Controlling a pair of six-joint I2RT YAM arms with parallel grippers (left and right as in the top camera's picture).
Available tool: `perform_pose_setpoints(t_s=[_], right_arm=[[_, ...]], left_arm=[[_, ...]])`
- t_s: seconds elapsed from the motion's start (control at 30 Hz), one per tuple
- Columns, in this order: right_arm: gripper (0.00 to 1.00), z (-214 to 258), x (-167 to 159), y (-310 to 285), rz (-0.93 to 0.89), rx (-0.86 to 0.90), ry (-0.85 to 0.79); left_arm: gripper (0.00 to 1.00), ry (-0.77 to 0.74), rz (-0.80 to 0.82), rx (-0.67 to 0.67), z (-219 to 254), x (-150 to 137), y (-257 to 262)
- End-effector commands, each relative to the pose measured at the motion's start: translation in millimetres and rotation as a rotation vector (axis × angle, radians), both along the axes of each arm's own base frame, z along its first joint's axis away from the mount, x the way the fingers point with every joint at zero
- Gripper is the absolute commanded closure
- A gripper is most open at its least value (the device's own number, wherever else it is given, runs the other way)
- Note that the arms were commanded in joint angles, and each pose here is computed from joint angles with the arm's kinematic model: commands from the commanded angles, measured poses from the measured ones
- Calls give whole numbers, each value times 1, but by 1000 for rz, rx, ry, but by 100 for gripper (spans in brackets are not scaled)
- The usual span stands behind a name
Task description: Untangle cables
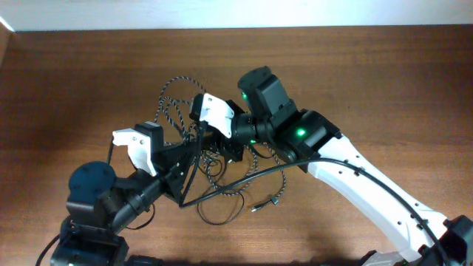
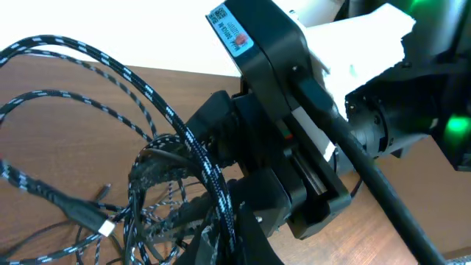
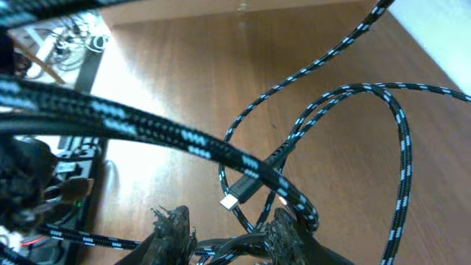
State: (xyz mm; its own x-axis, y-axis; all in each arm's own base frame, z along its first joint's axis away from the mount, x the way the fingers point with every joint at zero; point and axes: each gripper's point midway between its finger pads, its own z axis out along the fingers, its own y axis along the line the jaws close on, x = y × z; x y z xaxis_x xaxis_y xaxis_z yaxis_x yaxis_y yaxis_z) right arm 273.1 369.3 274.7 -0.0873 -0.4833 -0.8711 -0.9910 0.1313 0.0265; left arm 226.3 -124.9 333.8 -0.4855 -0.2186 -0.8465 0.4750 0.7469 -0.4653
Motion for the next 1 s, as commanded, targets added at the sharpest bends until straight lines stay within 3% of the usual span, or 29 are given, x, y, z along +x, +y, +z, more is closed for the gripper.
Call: perform_pose_setpoints(t_s=[0.0, 0.4, 0.53, 0.77, 0.9, 0.97], right_arm=[[63, -13, 29, -10, -141, -72, -30], [56, 25, 5, -32, -149, -42, -51], [52, 67, 1, -61, -260, -21, -174], [48, 16, 2, -32, -144, -67, -23], [48, 10, -1, -24, -100, -51, 9], [52, 10, -9, -17, -42, -24, 44]], left_arm=[[97, -41, -39, -24, 14, -9, -5], [95, -41, -38, -23, 14, -9, -5], [94, -41, -39, -23, 14, -9, -5], [93, -41, -38, -24, 14, -9, -5], [92, -41, -39, -24, 14, -9, -5], [93, -41, -39, -24, 14, -9, -5]])
